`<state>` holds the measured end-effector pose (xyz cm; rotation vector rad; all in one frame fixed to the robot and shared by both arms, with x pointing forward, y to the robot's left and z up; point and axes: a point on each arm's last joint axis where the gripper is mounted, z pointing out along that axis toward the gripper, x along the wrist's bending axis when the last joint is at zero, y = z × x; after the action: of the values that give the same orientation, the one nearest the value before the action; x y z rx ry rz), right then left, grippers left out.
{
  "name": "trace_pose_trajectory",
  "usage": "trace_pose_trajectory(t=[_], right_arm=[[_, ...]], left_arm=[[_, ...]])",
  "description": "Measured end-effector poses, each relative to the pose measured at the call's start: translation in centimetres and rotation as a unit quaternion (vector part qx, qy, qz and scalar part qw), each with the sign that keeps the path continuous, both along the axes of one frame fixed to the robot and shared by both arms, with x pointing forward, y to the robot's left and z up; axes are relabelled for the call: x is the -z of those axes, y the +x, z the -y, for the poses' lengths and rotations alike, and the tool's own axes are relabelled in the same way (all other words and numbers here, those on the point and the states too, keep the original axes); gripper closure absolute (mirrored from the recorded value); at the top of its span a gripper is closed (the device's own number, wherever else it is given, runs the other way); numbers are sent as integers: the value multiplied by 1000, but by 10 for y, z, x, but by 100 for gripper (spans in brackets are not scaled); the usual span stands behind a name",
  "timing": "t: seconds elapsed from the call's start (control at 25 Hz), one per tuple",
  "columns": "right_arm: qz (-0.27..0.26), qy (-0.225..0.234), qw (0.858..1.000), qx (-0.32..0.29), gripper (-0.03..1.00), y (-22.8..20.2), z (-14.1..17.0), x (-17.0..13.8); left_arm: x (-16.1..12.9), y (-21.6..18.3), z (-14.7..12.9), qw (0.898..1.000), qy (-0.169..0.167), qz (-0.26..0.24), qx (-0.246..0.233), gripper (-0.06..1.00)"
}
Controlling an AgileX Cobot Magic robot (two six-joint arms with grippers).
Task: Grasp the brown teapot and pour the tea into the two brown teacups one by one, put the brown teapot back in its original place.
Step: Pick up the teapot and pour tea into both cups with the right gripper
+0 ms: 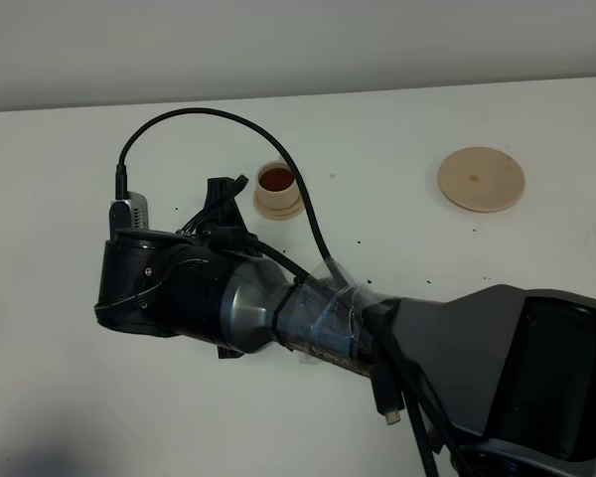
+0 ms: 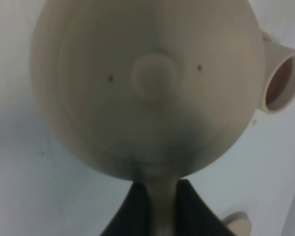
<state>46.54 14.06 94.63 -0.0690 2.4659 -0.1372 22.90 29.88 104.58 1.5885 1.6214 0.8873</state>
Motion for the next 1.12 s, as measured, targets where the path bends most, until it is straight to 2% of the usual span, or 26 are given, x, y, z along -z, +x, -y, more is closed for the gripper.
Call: trace_pose_trajectory(t=[0.48, 0.76, 1.12], right_arm=[[51, -16, 998, -38, 84, -6, -9, -1], [59, -17, 997, -43, 84, -5, -9, -2], [90, -63, 992, -56, 84, -9, -13, 14]], left_arm=[[0, 0, 0, 1000, 0, 0, 0, 65], [0, 0, 0, 1000, 0, 0, 0, 65], [0, 0, 0, 1000, 0, 0, 0, 65]])
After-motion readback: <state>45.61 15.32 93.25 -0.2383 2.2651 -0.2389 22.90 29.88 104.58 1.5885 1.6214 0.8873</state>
